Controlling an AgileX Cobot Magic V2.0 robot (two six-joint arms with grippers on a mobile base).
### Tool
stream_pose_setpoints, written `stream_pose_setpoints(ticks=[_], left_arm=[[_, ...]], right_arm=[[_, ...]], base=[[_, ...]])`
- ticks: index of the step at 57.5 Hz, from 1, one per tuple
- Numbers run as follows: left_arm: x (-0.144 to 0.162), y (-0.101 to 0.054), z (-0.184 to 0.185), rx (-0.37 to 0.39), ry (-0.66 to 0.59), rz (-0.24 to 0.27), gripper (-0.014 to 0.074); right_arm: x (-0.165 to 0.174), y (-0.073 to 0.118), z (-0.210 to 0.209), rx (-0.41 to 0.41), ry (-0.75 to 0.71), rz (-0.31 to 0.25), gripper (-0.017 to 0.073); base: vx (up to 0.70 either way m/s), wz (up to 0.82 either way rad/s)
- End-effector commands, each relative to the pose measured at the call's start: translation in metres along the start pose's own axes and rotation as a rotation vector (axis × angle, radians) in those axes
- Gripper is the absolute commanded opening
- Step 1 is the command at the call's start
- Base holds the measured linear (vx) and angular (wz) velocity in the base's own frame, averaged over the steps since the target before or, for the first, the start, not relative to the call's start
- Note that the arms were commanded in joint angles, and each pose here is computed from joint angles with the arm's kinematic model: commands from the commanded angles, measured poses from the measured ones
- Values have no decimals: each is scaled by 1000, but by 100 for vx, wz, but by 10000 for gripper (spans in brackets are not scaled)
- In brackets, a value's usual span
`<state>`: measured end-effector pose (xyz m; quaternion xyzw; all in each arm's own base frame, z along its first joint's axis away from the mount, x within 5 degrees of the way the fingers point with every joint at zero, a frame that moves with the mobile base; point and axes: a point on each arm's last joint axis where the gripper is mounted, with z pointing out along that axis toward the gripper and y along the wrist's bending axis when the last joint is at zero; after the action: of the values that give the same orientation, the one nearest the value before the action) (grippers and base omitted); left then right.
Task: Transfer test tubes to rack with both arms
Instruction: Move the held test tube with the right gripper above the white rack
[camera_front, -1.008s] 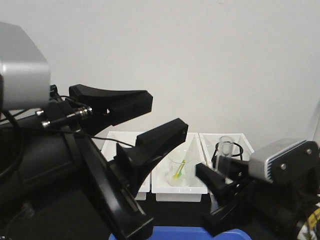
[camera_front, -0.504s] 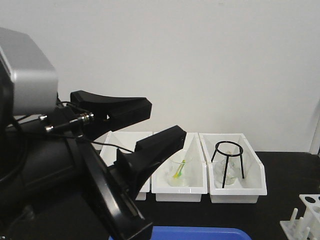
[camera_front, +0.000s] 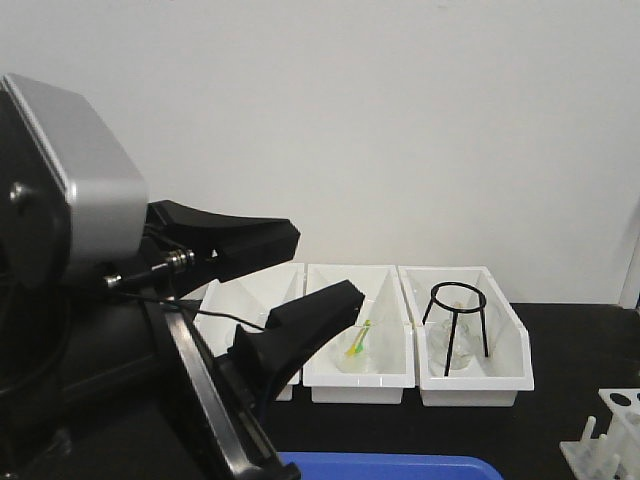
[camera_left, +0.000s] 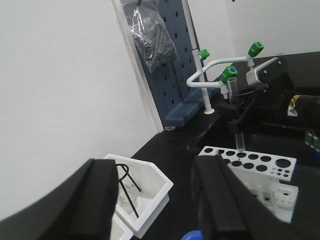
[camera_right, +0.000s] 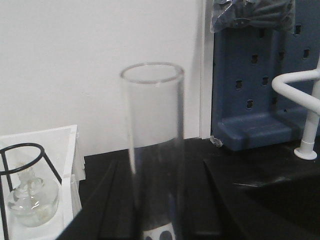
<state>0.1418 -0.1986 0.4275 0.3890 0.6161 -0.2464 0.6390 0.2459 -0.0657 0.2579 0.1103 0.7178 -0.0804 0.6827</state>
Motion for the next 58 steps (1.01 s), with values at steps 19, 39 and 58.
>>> stream_pose_setpoints(ticks=[19, 39, 58], left_arm=[[-21, 3, -8, -7, -117, 1, 446], [-20, 3, -8, -7, -115, -1, 446], [-20, 3, -8, -7, -115, -1, 446]], right_arm=[[-6, -1, 6, -12, -156, 55, -6], [7, 0, 15, -15, -130, 50, -6], [25, -1, 24, -11, -68, 49, -6]], base=[[0, 0], [0, 0], [0, 0]])
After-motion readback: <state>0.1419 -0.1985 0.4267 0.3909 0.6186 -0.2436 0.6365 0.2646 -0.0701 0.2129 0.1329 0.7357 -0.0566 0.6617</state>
